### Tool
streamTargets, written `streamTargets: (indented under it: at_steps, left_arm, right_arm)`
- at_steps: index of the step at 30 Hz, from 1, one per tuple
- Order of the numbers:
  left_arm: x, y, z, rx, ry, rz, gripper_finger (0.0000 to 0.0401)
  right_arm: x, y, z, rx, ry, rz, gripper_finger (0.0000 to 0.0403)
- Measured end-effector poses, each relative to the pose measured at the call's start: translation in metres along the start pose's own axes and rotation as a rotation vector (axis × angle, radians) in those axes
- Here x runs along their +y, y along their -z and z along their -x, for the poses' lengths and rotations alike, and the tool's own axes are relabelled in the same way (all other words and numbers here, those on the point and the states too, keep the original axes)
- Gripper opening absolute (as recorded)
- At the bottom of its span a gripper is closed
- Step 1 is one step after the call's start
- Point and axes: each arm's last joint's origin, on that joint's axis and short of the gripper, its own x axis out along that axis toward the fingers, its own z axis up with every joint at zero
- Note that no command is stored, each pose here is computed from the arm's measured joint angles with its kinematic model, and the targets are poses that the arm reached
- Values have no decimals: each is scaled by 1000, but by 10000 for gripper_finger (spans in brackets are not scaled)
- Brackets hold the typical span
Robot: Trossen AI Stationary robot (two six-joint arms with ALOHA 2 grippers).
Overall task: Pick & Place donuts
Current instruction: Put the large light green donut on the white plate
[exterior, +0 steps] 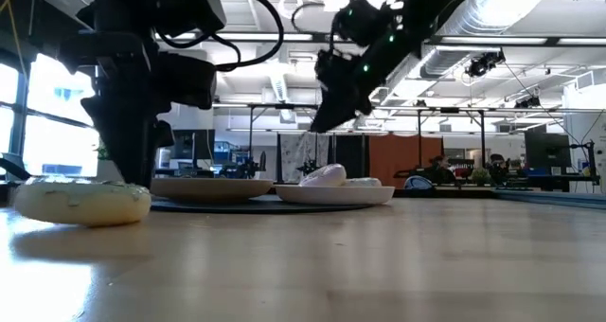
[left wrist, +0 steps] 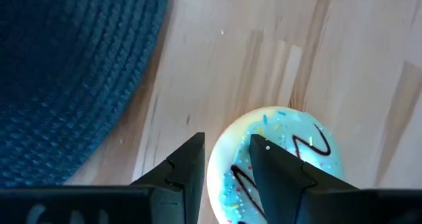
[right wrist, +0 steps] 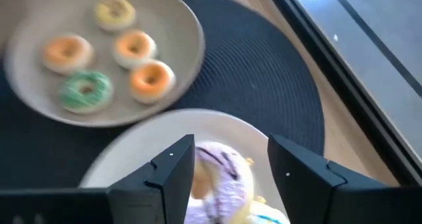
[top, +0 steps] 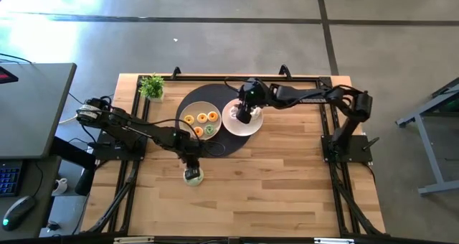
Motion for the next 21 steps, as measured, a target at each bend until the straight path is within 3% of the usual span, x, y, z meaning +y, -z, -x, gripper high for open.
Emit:
streamTargets:
  at_steps: [6, 11, 17, 21]
  left_arm:
    - [-1, 1, 0, 23, 30, 2, 120]
    - [-1, 1, 0, 22, 36, -4, 120]
    - [-4, -1, 8, 65, 35, -35, 120]
    - [-7, 0, 8, 78, 60, -108, 120]
  right_arm:
    - [28, -11, 26, -48, -100, 46, 190]
    - [59, -5, 36, 1, -164, 108, 186]
    - [88, 6, 42, 74, -171, 175, 188]
    - [103, 11, 46, 97, -156, 135, 188]
